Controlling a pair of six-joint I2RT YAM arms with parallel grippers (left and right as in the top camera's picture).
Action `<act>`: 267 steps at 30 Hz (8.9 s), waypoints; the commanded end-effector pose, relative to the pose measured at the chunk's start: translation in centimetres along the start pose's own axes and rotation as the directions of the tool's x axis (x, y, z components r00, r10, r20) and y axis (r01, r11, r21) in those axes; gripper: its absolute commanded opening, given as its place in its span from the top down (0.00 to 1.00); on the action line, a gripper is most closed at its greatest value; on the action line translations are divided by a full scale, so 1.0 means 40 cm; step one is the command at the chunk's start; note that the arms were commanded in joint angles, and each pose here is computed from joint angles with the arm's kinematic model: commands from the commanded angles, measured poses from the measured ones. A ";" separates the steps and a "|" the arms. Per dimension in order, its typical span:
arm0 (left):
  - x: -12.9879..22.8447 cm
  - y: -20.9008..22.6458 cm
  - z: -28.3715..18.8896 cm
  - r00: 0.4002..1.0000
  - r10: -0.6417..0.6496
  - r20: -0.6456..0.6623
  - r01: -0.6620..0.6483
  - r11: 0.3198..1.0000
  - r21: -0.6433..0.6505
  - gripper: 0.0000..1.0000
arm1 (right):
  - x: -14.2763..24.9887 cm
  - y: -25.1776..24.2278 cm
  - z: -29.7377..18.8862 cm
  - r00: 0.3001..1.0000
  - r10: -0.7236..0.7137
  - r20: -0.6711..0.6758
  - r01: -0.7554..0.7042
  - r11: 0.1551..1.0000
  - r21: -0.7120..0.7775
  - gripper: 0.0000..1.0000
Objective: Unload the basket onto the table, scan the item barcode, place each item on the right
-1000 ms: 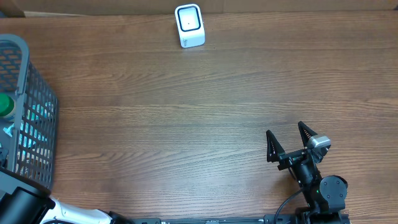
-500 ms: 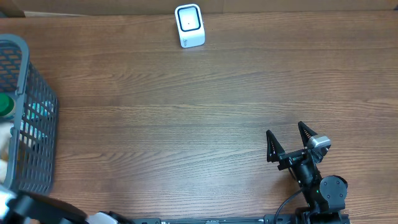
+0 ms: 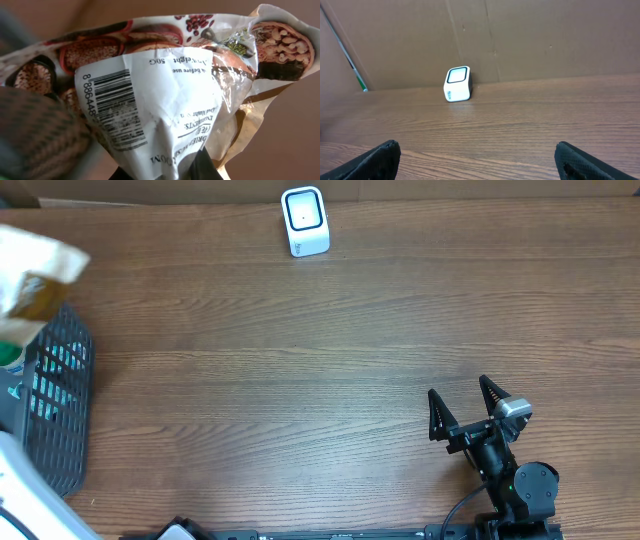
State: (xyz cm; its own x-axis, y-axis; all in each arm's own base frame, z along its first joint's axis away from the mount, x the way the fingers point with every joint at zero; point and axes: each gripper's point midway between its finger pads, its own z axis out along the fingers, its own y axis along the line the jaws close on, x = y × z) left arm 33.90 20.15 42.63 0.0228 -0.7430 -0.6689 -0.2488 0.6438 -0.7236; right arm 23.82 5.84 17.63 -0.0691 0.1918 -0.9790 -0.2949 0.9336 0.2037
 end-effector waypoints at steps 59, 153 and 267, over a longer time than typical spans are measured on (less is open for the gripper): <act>1.008 -0.085 0.114 0.373 0.392 -0.841 -0.462 0.864 0.198 0.18 | 0.004 -0.004 0.000 1.000 -0.005 0.005 0.005 1.000 0.005 0.00; 0.221 0.884 0.288 0.747 0.105 -0.656 -0.609 0.504 -0.612 0.53 | 0.004 -0.004 0.000 1.000 -0.005 0.005 0.005 1.000 0.005 0.00; 0.968 0.107 0.152 0.690 -0.304 -0.657 -0.452 0.527 -0.720 0.01 | 0.004 -0.004 0.000 1.000 -0.005 0.005 0.005 1.000 0.004 0.00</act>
State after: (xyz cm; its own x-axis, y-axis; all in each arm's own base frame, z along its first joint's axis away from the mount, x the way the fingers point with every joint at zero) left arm 38.14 -6.01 8.80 -0.5371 -0.8420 -0.0495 -0.8412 0.5304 0.1056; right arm 23.82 5.84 17.62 -0.0695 0.1917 -0.9790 -0.2952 0.9335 0.2038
